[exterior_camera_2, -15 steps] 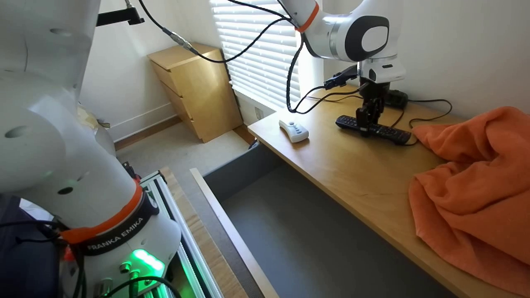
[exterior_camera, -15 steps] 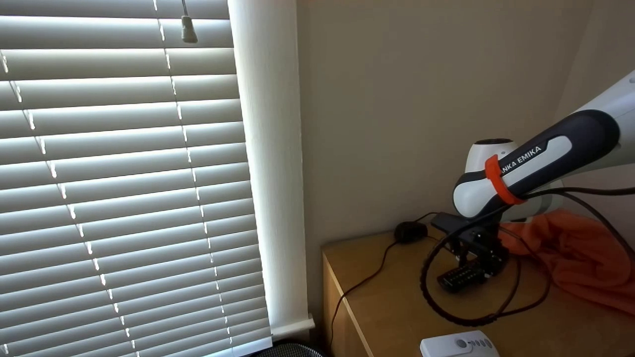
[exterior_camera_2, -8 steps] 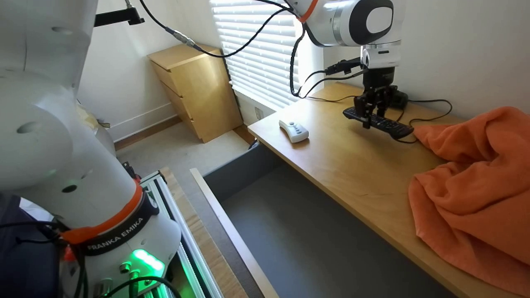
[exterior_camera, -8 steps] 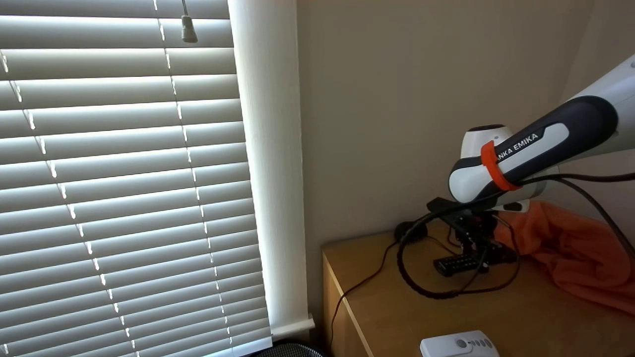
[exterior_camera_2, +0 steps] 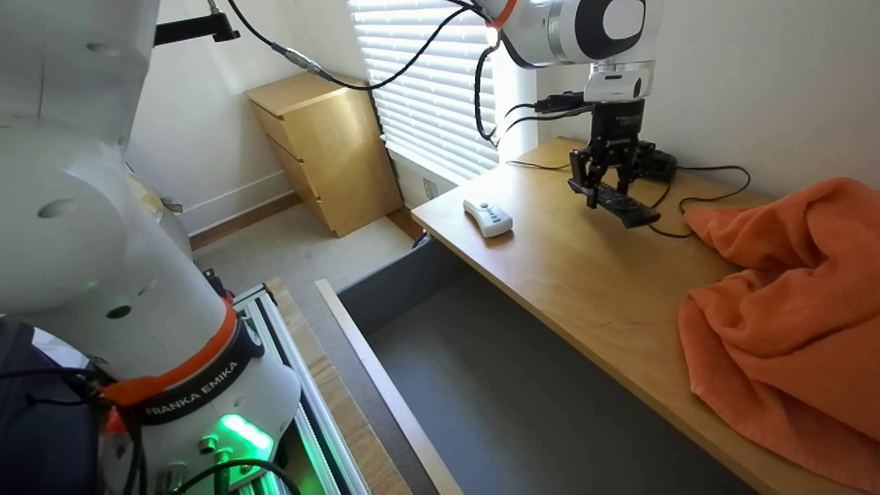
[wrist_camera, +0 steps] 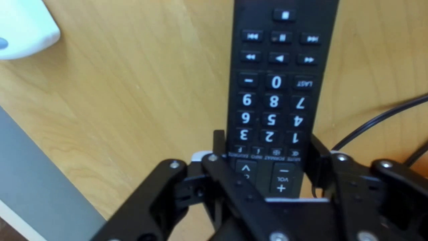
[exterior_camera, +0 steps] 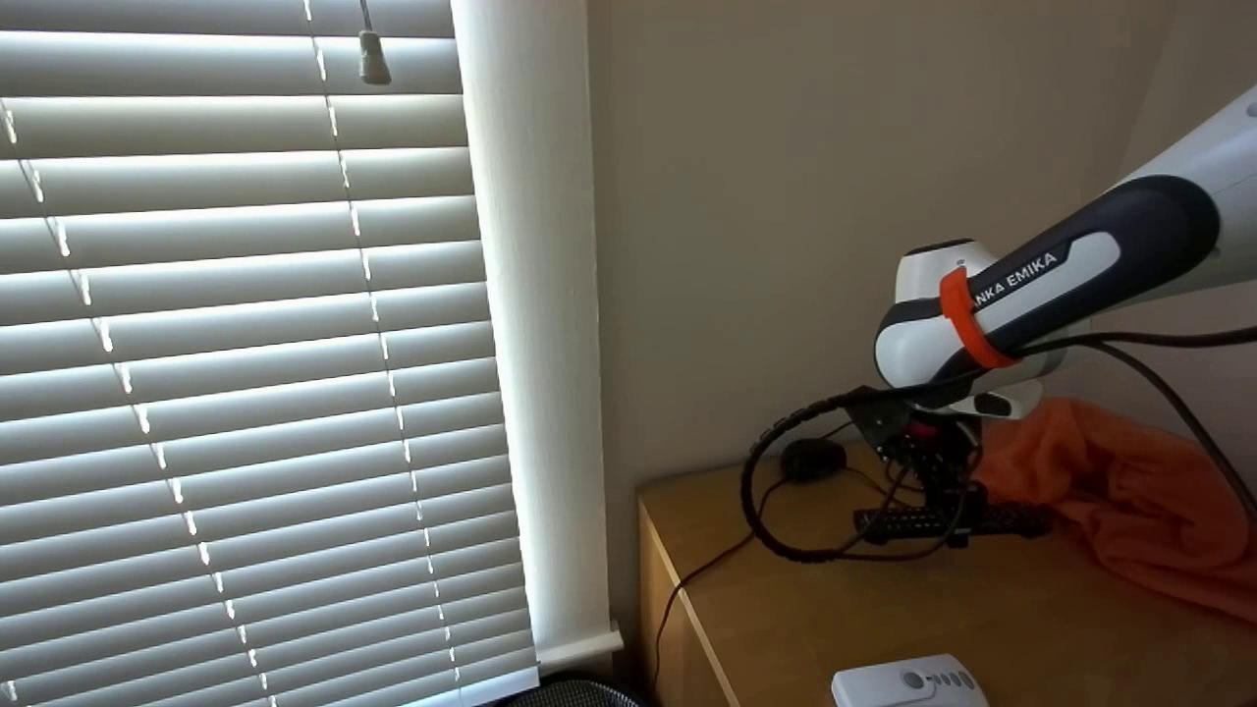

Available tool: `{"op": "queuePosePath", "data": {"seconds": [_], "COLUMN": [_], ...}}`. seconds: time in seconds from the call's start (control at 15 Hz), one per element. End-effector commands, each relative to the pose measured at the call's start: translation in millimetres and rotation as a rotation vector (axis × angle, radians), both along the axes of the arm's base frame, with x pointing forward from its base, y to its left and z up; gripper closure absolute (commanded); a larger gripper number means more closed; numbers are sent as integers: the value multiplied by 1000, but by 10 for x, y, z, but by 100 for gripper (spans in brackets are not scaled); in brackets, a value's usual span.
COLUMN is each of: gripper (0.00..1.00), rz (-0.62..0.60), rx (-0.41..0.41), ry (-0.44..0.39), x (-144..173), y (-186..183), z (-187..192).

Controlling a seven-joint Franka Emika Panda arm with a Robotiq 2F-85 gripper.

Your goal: Turn the remote to the right

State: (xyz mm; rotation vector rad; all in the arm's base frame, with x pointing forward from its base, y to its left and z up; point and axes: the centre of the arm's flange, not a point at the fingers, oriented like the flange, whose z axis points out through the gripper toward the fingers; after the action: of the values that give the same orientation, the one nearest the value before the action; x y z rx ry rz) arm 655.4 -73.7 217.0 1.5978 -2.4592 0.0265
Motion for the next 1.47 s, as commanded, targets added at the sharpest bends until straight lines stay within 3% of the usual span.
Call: {"op": "queuePosePath", "data": {"seconds": [0.0, 0.53, 0.8, 1.4], "gripper": [69, 69, 69, 69], "rz": [-153, -420, -552, -803], "rx": [60, 74, 48, 79], "ry": [-39, -162, -127, -101], "x": [-25, -28, -102, -171], "y": [40, -87, -120, -160], "z": [-43, -137, -191, -280]}}
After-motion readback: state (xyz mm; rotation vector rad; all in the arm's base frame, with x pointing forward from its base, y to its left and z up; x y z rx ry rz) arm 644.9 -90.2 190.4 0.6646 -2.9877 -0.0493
